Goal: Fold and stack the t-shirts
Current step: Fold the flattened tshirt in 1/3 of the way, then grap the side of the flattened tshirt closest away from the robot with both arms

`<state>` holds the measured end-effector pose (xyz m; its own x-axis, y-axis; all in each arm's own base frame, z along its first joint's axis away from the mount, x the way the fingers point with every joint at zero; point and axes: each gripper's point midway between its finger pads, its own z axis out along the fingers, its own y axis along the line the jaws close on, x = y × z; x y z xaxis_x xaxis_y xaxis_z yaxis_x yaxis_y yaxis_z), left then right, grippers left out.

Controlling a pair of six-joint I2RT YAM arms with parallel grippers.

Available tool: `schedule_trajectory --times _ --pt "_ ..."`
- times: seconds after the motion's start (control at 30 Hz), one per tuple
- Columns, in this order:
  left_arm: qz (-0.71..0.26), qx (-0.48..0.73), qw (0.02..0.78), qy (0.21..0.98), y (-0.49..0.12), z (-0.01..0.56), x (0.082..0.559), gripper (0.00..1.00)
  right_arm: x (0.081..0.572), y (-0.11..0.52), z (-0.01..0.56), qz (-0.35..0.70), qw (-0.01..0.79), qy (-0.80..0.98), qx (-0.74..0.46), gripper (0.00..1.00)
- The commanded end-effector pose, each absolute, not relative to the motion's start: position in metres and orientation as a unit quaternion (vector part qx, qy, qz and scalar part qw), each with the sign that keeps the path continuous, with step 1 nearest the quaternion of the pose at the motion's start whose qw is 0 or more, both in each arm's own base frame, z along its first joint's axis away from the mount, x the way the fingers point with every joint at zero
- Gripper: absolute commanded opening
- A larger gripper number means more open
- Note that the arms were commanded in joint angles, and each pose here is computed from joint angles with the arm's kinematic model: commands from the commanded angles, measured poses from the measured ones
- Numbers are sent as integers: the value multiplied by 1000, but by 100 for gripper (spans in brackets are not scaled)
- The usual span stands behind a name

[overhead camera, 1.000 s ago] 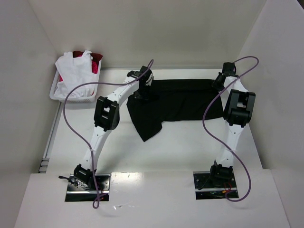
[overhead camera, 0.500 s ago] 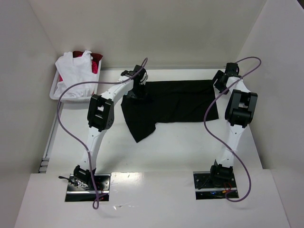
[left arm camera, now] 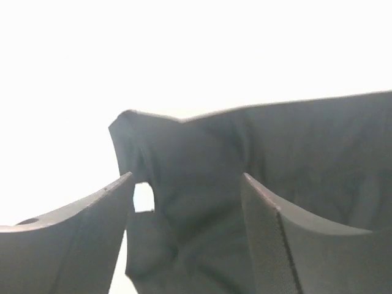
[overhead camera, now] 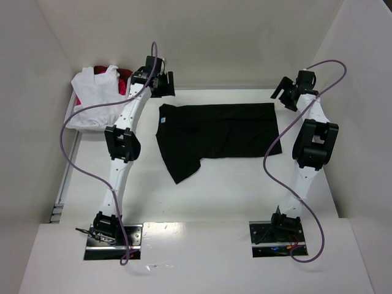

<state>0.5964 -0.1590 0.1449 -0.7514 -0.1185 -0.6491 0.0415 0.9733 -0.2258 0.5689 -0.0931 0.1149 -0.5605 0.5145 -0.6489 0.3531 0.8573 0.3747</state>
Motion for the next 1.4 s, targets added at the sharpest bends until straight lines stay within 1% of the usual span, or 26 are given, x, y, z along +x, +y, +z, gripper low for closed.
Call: schedule_trajectory --times 0.0,0.03,0.07,0.1,0.13,0.17,0.2,0.43,0.63,0.77,0.83,1.0,1.07,1.1,1.2,1.27,1.37 --pt "-147 -37 307 939 -173 101 597 73 579 -83 167 113 451 857 221 90" --pt "-153 -35 306 939 -176 99 598 67 576 -82 169 111 453 858 217 90" --pt "-162 -36 309 936 -178 97 599 56 576 -82 173 111 457 856 216 90" --pt "-166 -35 304 937 -180 92 597 49 574 -84 168 105 453 857 220 90" --pt "-174 -43 291 940 -183 86 595 44 573 -84 174 105 458 855 219 90" --pt "-179 -41 286 940 -186 77 595 42 573 -85 174 101 458 855 221 90" --pt "-178 -42 281 942 -185 75 593 40 573 -86 173 99 459 856 217 90" --pt "-158 -39 271 949 -179 59 592 39 569 -86 170 95 455 858 221 90" --pt "-91 -62 212 971 -152 16 572 28 566 -89 168 85 455 858 221 90" --pt "-50 -84 192 977 -127 4 565 27 564 -91 169 81 456 858 223 90" --pt "-45 -90 198 975 -120 9 567 26 564 -91 169 81 456 858 223 90" --pt "-36 -121 215 968 -76 26 578 26 558 -89 167 81 451 860 224 91" --pt "-33 -118 216 969 -70 28 578 26 557 -91 170 77 457 857 225 91" --pt "-31 -120 216 968 -62 28 578 27 557 -91 170 77 457 857 225 91" --pt "-37 -104 213 971 -65 28 577 32 556 -91 172 77 460 856 224 91" --pt "-42 -103 212 971 -66 28 577 32 554 -90 173 77 460 856 224 91" --pt "-53 -95 210 972 -70 28 577 37 550 -89 180 77 465 853 223 91"
